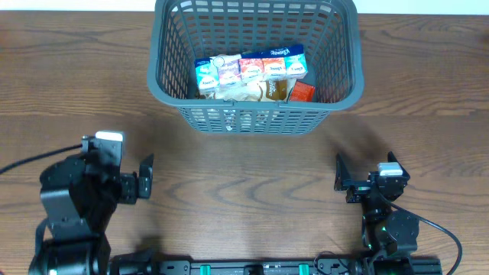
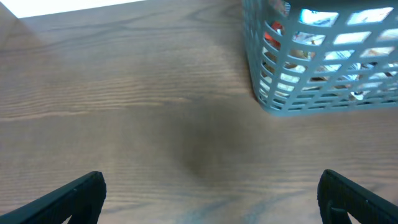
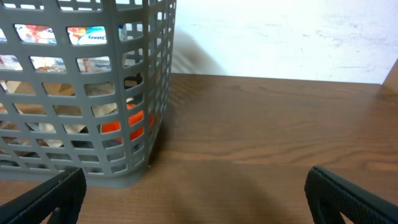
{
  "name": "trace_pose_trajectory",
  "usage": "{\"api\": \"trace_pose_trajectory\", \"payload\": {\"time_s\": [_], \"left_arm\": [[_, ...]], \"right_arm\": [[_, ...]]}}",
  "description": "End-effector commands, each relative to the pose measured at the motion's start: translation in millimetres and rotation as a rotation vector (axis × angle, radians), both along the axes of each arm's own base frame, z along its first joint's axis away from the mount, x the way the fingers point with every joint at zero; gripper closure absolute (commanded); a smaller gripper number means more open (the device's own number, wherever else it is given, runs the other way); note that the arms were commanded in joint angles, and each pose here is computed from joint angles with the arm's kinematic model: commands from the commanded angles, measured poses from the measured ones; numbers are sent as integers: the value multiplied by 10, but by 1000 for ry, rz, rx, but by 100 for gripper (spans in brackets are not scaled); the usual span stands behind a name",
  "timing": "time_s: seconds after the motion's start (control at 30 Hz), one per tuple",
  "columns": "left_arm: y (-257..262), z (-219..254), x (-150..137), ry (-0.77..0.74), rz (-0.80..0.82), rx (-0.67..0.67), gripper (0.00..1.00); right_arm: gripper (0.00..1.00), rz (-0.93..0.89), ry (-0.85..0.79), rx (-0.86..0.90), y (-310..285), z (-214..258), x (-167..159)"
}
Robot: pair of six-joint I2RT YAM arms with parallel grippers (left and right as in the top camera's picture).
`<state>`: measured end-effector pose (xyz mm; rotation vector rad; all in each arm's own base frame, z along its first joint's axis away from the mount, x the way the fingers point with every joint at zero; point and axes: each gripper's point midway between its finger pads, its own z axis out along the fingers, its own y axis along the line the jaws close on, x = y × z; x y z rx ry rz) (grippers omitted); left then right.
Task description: Pack container
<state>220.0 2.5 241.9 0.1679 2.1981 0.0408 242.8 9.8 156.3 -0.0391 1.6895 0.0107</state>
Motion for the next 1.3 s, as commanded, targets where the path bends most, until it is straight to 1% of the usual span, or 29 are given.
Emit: {"api": "trace_pose_trajectory", "payload": {"time_s": [0.0, 0.13, 0.23, 0.3, 0.47, 0.6, 0.7, 0.87, 1.07, 1.2, 1.27], "left_arm": [[-115, 117, -152, -60, -42, -17, 1], [-328, 208, -325, -155, -147, -39, 1], [-378, 204, -352, -258, -177, -34, 1], [-384, 177, -313, -332, -180, -30, 1], [-389, 66, -106, -514, -182, -18, 1], [-394, -78, 41, -616, -183, -12, 1], [-368, -245, 109, -629, -167, -6, 1], [-254, -472, 167, -606, -101, 13, 1], [39, -611, 177, -553, 108, -54, 1], [66, -785, 170, -494, 127, -54, 1], [65, -926, 169, -454, 138, -75, 1]], "right_arm": [[1, 5, -5, -14, 2, -9, 0], [1, 5, -5, -14, 2, -9, 0], [1, 5, -5, -14, 2, -9, 0], [1, 5, -5, -14, 2, -9, 0], [1, 5, -4, -14, 2, -11, 0], [1, 5, -5, -14, 2, -9, 0], [1, 5, -5, -14, 2, -9, 0], [1, 5, -4, -14, 2, -11, 0], [1, 5, -5, -14, 2, -9, 0], [1, 5, -4, -14, 2, -11, 0], [1, 5, -5, -14, 2, -9, 0]]}}
